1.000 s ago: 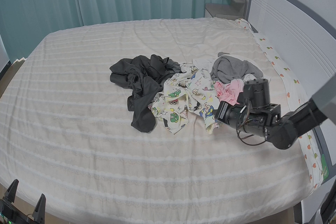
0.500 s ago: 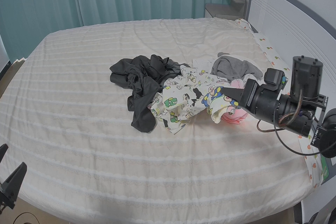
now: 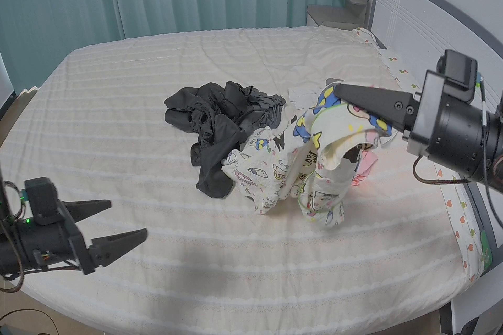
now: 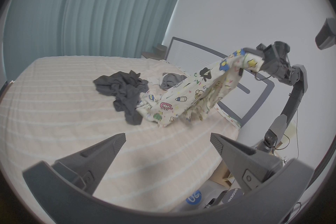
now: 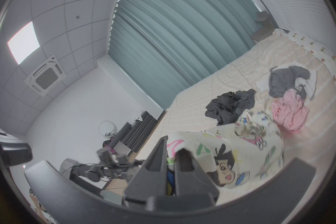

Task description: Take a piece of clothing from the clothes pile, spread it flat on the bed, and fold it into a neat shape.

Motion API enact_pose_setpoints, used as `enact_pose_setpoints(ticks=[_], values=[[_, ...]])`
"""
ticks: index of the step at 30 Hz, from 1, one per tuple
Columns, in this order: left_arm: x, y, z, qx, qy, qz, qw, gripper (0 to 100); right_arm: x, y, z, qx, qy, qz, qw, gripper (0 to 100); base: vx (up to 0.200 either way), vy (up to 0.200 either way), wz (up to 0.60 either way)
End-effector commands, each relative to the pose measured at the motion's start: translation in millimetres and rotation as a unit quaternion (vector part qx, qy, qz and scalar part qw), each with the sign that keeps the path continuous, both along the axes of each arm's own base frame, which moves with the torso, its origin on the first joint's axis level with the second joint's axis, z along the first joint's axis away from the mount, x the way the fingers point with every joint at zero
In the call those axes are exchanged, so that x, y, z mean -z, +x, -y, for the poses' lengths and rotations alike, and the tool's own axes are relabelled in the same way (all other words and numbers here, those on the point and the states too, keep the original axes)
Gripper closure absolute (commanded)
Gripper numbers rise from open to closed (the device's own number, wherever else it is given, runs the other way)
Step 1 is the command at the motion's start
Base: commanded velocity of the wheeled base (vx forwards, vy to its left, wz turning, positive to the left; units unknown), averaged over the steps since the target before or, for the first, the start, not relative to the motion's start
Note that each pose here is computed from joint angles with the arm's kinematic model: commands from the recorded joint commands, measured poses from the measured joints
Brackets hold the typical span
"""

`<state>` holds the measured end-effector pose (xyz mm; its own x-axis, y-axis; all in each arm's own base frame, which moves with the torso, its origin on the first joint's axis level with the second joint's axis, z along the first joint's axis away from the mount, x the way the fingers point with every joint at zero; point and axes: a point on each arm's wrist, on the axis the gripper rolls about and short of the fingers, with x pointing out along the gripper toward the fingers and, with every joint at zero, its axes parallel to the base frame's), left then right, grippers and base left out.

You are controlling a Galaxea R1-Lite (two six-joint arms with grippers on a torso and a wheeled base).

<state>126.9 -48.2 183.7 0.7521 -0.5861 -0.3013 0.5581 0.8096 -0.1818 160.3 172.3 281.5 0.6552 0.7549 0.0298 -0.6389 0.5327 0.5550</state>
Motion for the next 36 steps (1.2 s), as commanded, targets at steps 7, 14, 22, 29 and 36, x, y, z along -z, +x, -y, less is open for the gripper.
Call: enact_pose_setpoints(ticks=[7,14,22,29,36], values=[[86,52,55,0.122,0.030,-0.109,0.9861,0,-42,-34,-6,-0.063,0.040,0.060,0.9954,100,0.000,0.000,0.00],[120,68,90,0.157,0.042,-0.097,0.9818,0,-47,-45,-15,-0.093,0.047,0.067,0.9923,100,0.000,0.000,0.00],[144,70,119,0.127,0.056,-0.078,0.9872,0,-46,-46,-17,-0.098,0.048,0.067,0.9918,100,0.000,0.000,0.00],[132,51,151,0.141,-0.014,-0.062,0.9880,0,-46,-46,-17,-0.097,0.047,0.067,0.9919,100,0.000,0.000,0.00],[145,71,178,0.018,0.001,-0.021,0.9996,0,-45,-44,-19,-0.096,0.046,0.066,0.9922,100,0.000,0.000,0.00]])
